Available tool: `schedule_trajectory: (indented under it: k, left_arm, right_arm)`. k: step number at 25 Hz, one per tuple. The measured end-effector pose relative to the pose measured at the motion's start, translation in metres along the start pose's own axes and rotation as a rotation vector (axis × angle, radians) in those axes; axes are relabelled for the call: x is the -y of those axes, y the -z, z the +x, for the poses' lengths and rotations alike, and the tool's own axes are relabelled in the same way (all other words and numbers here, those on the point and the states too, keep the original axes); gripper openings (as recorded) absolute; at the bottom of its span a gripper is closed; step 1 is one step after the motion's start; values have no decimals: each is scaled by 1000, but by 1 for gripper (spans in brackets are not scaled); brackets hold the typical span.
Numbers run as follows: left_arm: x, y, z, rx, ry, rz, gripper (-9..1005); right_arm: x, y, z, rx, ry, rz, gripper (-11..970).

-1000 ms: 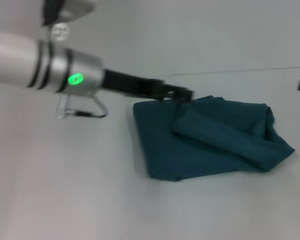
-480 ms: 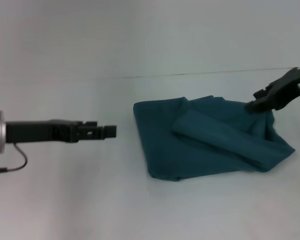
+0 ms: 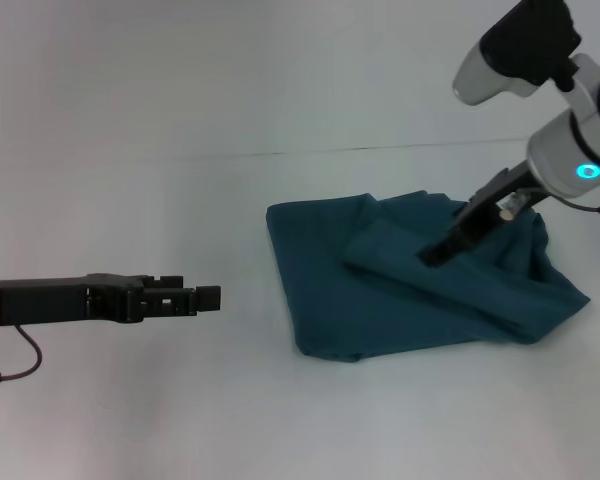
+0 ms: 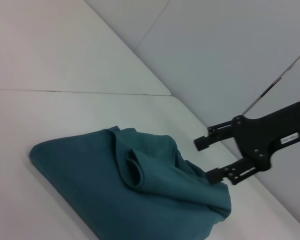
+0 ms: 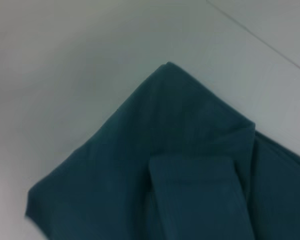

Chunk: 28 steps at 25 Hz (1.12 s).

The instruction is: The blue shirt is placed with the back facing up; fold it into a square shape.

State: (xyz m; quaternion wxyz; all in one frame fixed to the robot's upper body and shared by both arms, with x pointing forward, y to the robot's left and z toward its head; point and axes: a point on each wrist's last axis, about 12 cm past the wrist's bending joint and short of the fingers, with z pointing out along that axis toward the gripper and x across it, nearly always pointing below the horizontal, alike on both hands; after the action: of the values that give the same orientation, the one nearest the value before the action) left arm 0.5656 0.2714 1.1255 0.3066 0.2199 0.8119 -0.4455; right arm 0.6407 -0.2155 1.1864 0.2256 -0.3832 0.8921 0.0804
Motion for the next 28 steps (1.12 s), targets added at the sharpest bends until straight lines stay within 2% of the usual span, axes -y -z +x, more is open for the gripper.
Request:
schedule_trajectory:
  k: [4, 13, 23, 28]
  left_arm:
    - [0, -1, 1, -1, 4, 0, 925]
    - [1, -5, 2, -3, 9, 5, 925]
    - [2, -7, 1, -4, 23, 8, 924]
    - [2, -8, 1, -5, 26, 9, 924]
  right_arm:
    - [1, -17, 0, 34, -38, 16, 858]
    - [6, -46, 8, 67, -89, 48, 860]
    - [7, -59, 18, 73, -110, 48, 852]
    - [6, -62, 20, 73, -108, 44, 809]
